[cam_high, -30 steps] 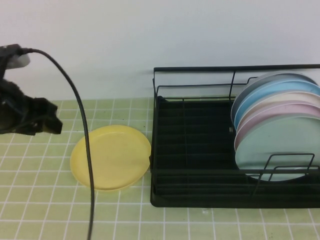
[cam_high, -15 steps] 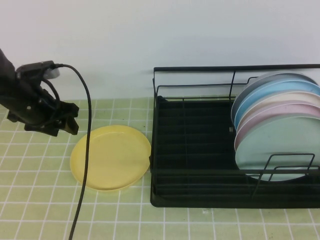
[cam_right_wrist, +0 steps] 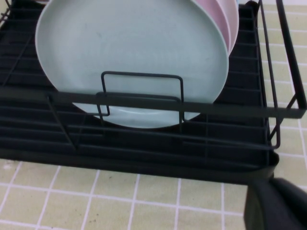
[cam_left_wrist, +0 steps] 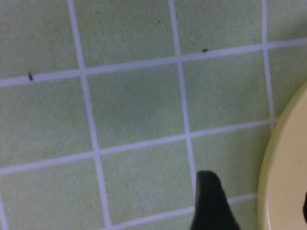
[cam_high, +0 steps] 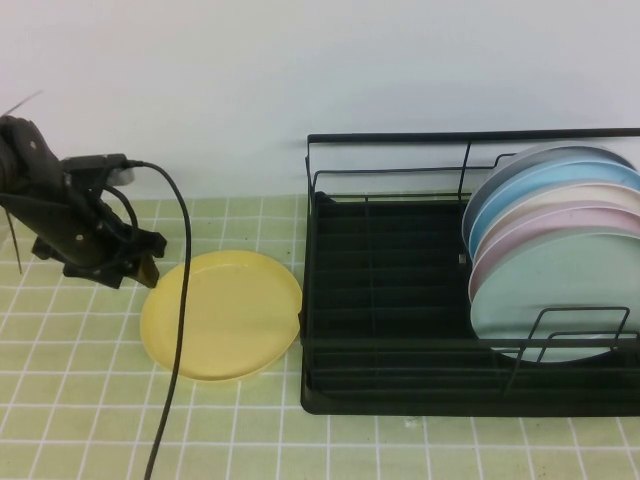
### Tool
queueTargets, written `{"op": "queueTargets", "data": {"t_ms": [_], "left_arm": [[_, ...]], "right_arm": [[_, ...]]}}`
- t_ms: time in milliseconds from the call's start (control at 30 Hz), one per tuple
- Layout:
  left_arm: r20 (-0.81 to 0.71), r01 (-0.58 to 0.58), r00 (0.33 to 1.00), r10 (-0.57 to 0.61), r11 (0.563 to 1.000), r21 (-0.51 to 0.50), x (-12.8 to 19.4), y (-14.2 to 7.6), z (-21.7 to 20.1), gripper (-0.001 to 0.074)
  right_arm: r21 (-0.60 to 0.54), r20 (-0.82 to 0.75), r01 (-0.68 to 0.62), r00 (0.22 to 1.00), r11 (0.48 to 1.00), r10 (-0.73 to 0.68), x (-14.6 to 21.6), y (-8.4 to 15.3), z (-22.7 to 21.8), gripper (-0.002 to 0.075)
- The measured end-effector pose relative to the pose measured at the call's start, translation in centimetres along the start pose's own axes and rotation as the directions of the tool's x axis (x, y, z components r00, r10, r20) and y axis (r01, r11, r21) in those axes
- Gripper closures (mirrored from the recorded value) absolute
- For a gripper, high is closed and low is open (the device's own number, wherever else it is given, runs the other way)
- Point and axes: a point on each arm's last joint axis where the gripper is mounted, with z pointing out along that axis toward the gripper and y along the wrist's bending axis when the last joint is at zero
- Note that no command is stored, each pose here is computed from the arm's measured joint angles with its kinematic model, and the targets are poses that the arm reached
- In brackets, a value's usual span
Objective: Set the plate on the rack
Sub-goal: Pick up the plate from the table
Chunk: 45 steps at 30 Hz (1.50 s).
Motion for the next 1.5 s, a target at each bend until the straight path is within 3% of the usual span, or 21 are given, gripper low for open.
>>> {"op": "queueTargets", "data": {"t_ms": [200,500,633,767,967,1233,1500], "left_arm": [[-0.032,-0.062,0.998,0.062,0.998,0.004,0.3,-1.0,1.8,0.0360],[-0.077,-0.066,0.995,0.066,0.998,0.006,0.8,-0.9,3.8,0.0374],[-0.086,-0.075,0.993,0.074,0.997,-0.002,0.9,-0.8,3.8,0.0493],[-0.094,-0.084,0.992,0.083,0.996,-0.009,1.0,-0.8,3.8,0.0717],[-0.070,-0.093,0.993,0.091,0.996,-0.018,0.7,-0.7,3.4,0.0734],[0.052,-0.127,0.990,0.130,0.990,-0.058,-1.8,-1.3,-1.6,0.0735],[0.302,-0.111,0.943,0.137,0.989,-0.102,-4.1,-1.5,-10.9,0.0734]], "right_arm": [[0.001,0.005,0.000,1.000,1.000,0.000,0.0,0.0,0.0,0.0716],[0.010,0.041,0.000,0.999,1.000,-0.001,-0.4,-0.1,0.0,0.0716],[0.010,0.041,0.000,0.999,1.000,-0.001,-0.4,-0.1,0.0,0.0716],[0.010,0.041,0.000,0.999,1.000,-0.001,-0.4,-0.1,0.0,0.0716],[0.006,0.024,0.000,1.000,1.000,-0.001,-0.2,-0.1,0.0,0.0715],[-0.005,0.013,-0.015,1.000,1.000,0.015,-0.1,0.0,0.0,0.0716],[-0.006,0.002,-0.011,1.000,1.000,0.011,0.0,0.1,0.0,0.0716]]}}
